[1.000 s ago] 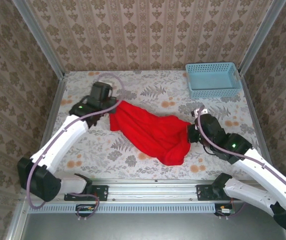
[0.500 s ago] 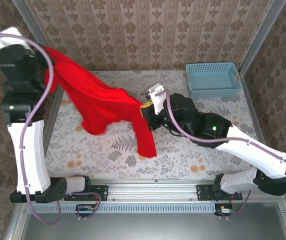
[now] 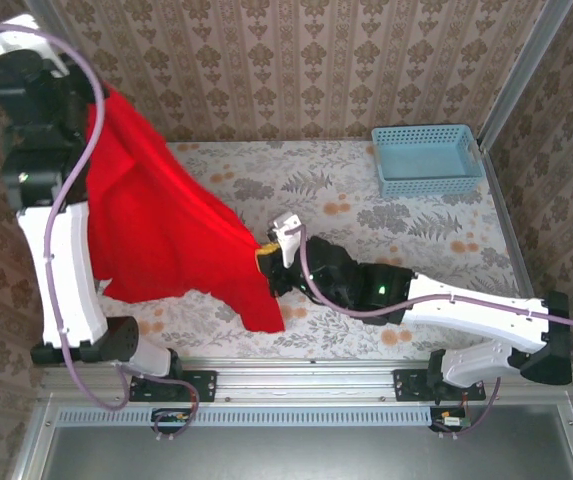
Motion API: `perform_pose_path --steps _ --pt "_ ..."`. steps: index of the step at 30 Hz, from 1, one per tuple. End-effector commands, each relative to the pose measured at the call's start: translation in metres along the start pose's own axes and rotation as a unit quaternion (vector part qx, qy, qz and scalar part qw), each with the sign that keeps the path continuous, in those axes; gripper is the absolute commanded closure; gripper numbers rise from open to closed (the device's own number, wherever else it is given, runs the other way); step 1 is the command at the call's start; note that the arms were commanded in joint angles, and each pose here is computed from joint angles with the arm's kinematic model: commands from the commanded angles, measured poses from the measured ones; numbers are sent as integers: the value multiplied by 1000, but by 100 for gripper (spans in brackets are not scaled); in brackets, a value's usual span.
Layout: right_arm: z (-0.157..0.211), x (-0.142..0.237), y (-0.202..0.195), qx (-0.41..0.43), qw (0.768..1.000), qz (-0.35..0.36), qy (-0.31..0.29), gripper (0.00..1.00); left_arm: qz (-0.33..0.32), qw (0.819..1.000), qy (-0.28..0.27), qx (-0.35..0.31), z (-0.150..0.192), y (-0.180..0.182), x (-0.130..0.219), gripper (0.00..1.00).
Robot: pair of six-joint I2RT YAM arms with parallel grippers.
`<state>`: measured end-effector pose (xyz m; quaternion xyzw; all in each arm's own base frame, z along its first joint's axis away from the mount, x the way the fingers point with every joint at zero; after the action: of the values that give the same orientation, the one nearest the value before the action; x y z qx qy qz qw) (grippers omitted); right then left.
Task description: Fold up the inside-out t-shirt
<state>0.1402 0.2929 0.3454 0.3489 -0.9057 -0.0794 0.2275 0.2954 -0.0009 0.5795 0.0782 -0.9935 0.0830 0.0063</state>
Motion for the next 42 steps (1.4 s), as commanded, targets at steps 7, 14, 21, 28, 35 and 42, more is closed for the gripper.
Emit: perform_pose_path --steps 7,14,21,28,35,42 --pt "79 12 -67 -197 972 125 -32 100 129 978 156 -53 156 -102 -130 100" --pt "131 26 -113 -283 935 213 -26 100 239 937 236 -101 277 -217 -172 100" --pt "155 54 -155 -331 902 276 -31 100 327 893 284 -122 356 -295 -170 100" --pt "156 61 -177 -302 899 317 9 59 304 882 328 -145 323 -275 -147 34" --pt "113 44 -190 -198 923 321 69 44 89 886 435 -132 308 -134 -113 22" --pt "63 -27 -203 -148 938 285 131 43 -36 882 468 -45 332 -5 -83 18"
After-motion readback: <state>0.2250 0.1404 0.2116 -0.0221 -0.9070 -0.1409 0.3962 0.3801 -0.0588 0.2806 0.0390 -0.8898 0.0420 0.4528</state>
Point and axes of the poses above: each hand's point on the last joint's axis, 136 mm out from that joint toward the fingers, its own x axis back along the fingers, its own y axis along the line the jaws close on, z = x × y, the point moved 10 cm from there along x, back along the fingers, and after that the axes turned 3 degrees about -x, right-handed, at the moved point
